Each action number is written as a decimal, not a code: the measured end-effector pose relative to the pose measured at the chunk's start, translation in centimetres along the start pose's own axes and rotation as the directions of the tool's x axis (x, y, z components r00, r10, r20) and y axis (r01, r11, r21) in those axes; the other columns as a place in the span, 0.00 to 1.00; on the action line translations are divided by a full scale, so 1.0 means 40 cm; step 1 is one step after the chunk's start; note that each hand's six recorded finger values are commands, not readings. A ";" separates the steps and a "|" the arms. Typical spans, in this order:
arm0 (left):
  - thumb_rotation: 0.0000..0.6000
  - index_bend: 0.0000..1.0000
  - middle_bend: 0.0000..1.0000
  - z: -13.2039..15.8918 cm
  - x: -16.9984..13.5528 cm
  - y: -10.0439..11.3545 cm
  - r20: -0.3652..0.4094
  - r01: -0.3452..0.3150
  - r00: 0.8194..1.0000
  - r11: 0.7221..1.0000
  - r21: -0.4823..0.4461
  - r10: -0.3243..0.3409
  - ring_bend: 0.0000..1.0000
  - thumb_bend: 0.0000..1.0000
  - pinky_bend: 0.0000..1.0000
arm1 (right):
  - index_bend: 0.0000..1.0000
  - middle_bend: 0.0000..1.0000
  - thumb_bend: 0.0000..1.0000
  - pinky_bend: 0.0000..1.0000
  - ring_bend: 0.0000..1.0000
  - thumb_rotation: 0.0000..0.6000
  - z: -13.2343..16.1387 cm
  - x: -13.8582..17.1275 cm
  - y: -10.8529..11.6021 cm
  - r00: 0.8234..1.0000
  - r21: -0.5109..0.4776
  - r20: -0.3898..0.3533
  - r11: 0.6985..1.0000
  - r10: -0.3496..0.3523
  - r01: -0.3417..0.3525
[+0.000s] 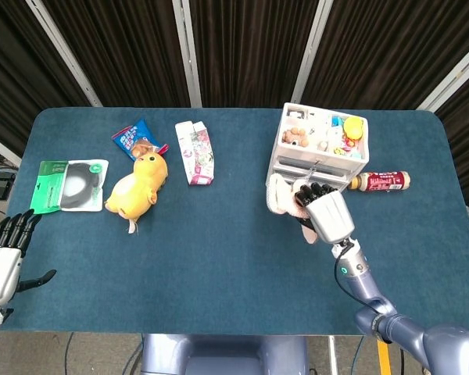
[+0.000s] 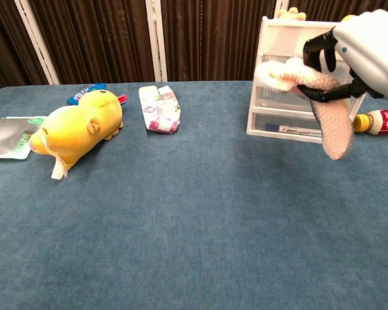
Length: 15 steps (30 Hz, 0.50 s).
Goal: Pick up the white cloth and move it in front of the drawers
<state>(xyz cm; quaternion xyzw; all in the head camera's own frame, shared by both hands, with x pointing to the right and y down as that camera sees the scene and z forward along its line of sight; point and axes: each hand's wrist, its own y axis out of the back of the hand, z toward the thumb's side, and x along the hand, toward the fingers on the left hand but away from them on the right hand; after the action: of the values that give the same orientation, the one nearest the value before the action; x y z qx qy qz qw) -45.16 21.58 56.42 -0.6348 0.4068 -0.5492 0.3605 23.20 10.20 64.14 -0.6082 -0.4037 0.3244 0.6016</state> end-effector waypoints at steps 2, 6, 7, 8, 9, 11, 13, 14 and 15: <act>1.00 0.00 0.00 0.000 0.000 0.000 0.000 0.000 1.000 1.000 0.000 0.000 0.00 0.01 0.00 | 0.43 0.46 0.20 0.70 0.43 1.00 -0.001 0.008 -0.013 1.000 -0.003 0.011 1.000 0.022 -0.022; 1.00 0.00 0.00 -0.002 0.001 0.000 -0.003 0.001 1.000 1.000 -0.002 -0.001 0.00 0.01 0.00 | 0.27 0.31 0.12 0.51 0.26 1.00 -0.011 0.031 -0.046 0.995 0.005 0.045 0.996 0.087 -0.087; 1.00 0.00 0.00 -0.002 0.001 0.000 -0.003 0.001 1.000 1.000 -0.002 -0.001 0.00 0.01 0.00 | 0.23 0.27 0.09 0.48 0.22 1.00 -0.015 0.039 -0.052 0.993 0.006 0.057 0.995 0.102 -0.102; 1.00 0.00 0.00 -0.002 0.001 0.001 -0.003 0.001 1.000 1.000 -0.002 -0.001 0.00 0.01 0.00 | 0.21 0.25 0.08 0.46 0.20 1.00 -0.017 0.042 -0.054 0.992 0.006 0.061 0.994 0.107 -0.108; 1.00 0.00 0.00 -0.002 0.001 0.001 -0.003 0.001 1.000 1.000 -0.002 -0.001 0.00 0.01 0.00 | 0.18 0.22 0.06 0.44 0.17 1.00 -0.018 0.045 -0.055 0.992 0.007 0.065 0.994 0.112 -0.113; 1.00 0.00 0.00 -0.002 0.001 0.001 -0.002 0.001 1.000 1.000 -0.002 -0.001 0.00 0.01 0.00 | 0.13 0.18 0.03 0.41 0.13 1.00 -0.025 0.055 -0.058 0.989 0.015 0.077 0.992 0.126 -0.127; 1.00 0.00 0.00 -0.001 0.001 0.001 -0.001 0.001 1.000 1.000 -0.003 -0.001 0.00 0.01 0.00 | 0.09 0.15 0.01 0.37 0.10 1.00 -0.031 0.066 -0.059 0.987 0.021 0.086 0.990 0.138 -0.141; 1.00 0.00 0.00 -0.001 0.000 0.001 0.000 0.001 1.000 1.000 -0.003 -0.001 0.00 0.01 0.00 | 0.09 0.14 0.00 0.36 0.09 1.00 -0.035 0.072 -0.057 0.986 0.025 0.087 0.989 0.143 -0.146; 1.00 0.00 0.00 -0.001 0.000 0.001 0.001 0.001 1.000 1.000 -0.003 -0.001 0.00 0.01 0.00 | 0.08 0.13 0.00 0.35 0.08 1.00 -0.039 0.078 -0.055 0.985 0.028 0.088 0.988 0.146 -0.149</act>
<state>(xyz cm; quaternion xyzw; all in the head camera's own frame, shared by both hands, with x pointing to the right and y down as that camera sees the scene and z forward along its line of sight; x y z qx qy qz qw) -45.20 21.56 56.37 -0.6357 0.4074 -0.5484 0.3595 25.78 12.10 66.70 -0.6117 -0.3772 0.4005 0.5684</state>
